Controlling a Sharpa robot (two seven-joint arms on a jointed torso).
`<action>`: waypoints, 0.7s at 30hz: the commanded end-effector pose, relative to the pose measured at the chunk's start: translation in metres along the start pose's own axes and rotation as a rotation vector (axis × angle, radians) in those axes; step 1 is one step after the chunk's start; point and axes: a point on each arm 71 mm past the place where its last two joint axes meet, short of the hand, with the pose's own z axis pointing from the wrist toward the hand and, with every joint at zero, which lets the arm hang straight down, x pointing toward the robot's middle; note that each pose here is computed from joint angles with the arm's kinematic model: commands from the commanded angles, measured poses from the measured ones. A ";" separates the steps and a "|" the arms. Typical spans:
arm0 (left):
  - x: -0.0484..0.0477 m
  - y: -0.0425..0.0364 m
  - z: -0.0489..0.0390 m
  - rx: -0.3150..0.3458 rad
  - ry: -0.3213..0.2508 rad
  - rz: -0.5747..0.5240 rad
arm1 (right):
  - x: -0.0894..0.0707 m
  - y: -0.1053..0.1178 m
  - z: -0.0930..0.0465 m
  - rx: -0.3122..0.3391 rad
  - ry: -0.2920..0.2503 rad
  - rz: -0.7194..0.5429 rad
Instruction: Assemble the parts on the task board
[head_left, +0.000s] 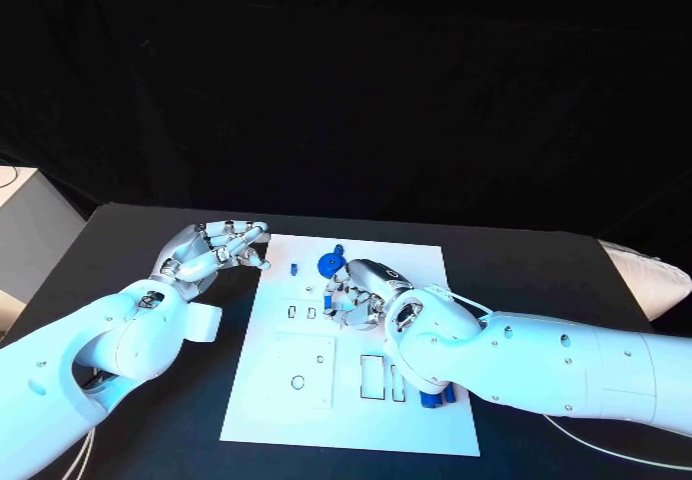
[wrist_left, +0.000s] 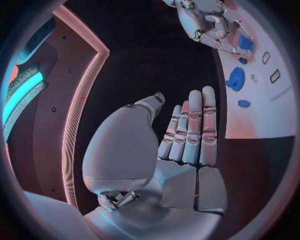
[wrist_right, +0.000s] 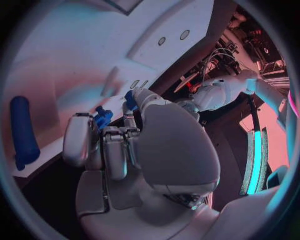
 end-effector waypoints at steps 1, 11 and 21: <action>0.0026 -0.0006 0.0003 0.005 0.020 -0.002 | 0.000 0.003 0.000 -0.009 -0.026 -0.030; 0.0026 -0.0008 0.0000 0.004 0.021 -0.002 | 0.009 0.007 -0.001 -0.033 -0.020 -0.052; 0.0030 -0.0007 0.0001 0.003 0.023 -0.002 | 0.016 0.009 -0.001 -0.039 -0.006 -0.062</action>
